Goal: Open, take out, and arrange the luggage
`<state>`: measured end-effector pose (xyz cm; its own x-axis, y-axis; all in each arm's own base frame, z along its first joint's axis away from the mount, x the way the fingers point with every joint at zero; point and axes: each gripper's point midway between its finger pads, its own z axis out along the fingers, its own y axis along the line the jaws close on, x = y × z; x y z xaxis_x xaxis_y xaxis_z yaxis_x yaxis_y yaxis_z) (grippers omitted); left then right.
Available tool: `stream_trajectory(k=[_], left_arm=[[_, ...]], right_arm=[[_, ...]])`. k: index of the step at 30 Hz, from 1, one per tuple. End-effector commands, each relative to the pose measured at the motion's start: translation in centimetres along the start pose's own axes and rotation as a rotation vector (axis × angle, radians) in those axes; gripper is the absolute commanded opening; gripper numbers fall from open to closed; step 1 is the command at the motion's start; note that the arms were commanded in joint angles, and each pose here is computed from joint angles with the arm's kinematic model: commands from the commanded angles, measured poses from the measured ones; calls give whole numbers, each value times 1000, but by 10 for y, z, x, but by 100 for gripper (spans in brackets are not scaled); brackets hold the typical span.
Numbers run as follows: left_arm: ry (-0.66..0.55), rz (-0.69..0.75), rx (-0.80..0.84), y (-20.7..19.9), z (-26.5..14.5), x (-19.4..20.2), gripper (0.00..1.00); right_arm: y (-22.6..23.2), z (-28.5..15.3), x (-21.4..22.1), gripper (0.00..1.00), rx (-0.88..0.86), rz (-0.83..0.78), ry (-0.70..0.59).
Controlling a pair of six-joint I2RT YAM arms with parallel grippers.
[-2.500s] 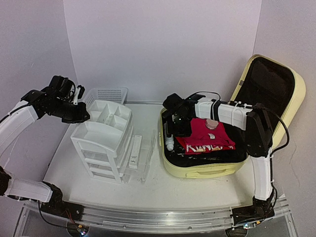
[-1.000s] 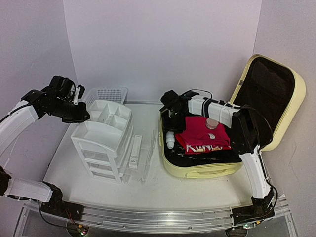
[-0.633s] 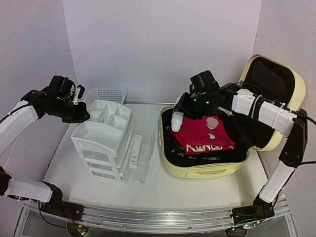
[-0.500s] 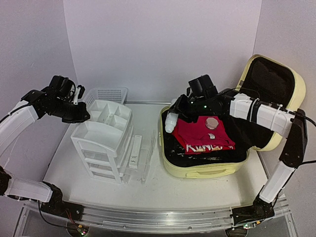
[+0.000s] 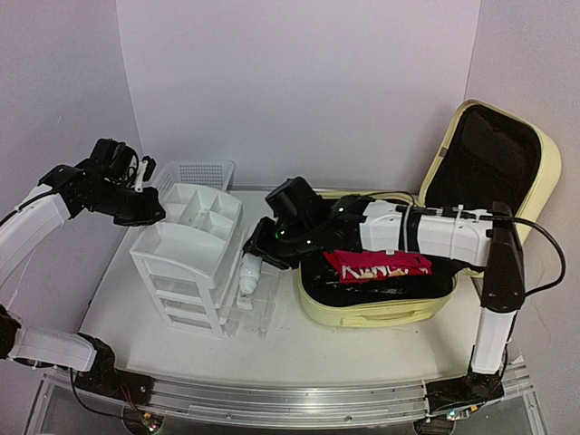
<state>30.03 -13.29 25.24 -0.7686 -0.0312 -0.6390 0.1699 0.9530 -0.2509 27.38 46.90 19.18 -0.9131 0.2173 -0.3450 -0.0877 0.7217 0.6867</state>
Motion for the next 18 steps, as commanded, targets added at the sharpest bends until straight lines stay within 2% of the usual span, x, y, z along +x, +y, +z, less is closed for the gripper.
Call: stream_trajectory(k=[1,10,18], left_arm=[[136,39,-30,10,13,37,0],[148,36,-31,11,16,41,0],[144,38,-23,9,16,38,0]], right_arm=[[23,7,-13,29,-12,-2,-71],[-6,-1,-13,32,155,-90,-138],[-14,13,-5,42,191,-94,-99]])
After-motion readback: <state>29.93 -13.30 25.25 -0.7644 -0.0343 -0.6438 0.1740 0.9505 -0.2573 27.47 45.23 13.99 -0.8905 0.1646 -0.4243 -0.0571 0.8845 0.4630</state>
